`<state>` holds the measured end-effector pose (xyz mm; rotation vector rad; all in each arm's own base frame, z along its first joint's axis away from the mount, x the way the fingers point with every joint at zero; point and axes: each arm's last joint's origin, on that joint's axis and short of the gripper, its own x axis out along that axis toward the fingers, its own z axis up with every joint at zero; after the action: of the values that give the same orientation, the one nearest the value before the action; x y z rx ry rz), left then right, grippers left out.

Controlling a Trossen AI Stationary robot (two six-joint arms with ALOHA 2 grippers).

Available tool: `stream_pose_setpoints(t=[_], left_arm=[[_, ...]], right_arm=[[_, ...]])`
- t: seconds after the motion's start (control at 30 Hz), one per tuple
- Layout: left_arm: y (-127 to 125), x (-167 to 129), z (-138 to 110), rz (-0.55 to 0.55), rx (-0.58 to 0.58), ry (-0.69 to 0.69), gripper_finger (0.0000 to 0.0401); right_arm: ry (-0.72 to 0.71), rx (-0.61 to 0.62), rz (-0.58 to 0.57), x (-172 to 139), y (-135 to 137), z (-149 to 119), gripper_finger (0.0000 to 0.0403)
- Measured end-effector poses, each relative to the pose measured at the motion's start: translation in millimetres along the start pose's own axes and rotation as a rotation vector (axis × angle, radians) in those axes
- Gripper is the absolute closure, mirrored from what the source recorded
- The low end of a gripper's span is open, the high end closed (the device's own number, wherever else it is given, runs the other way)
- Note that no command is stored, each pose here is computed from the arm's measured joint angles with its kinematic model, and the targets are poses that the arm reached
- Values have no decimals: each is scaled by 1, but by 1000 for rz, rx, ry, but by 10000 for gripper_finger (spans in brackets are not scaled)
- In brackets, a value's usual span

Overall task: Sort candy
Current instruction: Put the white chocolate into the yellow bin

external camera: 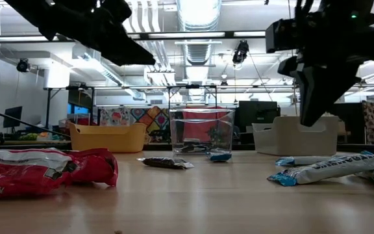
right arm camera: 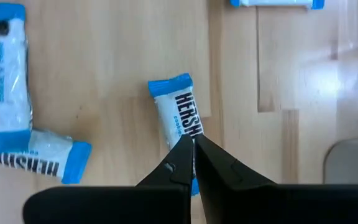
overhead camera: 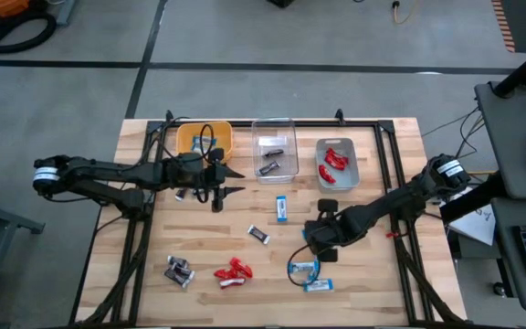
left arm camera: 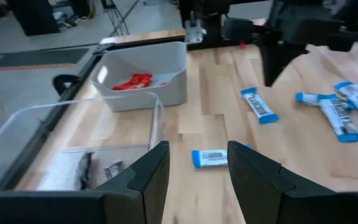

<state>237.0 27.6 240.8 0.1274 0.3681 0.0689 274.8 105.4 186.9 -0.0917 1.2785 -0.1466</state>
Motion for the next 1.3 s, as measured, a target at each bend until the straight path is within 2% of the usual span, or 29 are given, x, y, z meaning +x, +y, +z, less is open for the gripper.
stream_pose_setpoints(t=[0.1,0.23,0.47,0.6,0.77,0.9,1.03,1.1,1.3], left_arm=[[-2,0,-1,-7,-11,2,255],[-9,0,0,-55,4,-4,255],[-28,9,0,-122,32,-20,271],[-39,24,-3,-152,45,-51,290],[-46,47,-10,-154,53,-93,325],[-52,68,-17,-153,76,-141,362],[-57,91,-18,-161,100,-128,396],[-60,104,-18,-166,104,-115,397],[-68,140,-17,-175,142,-97,400]], right_arm=[[16,41,18,2,-4,0,394],[11,-4,25,4,-5,-7,394],[-121,59,72,3,-19,-40,394],[-155,189,97,5,-29,-67,394],[-191,460,151,4,-39,-90,394],[-215,642,197,-1,-44,-99,394],[-242,784,247,-10,-48,-102,394],[-256,824,269,-13,-49,-103,394],[-269,831,282,-17,-51,-104,380]])
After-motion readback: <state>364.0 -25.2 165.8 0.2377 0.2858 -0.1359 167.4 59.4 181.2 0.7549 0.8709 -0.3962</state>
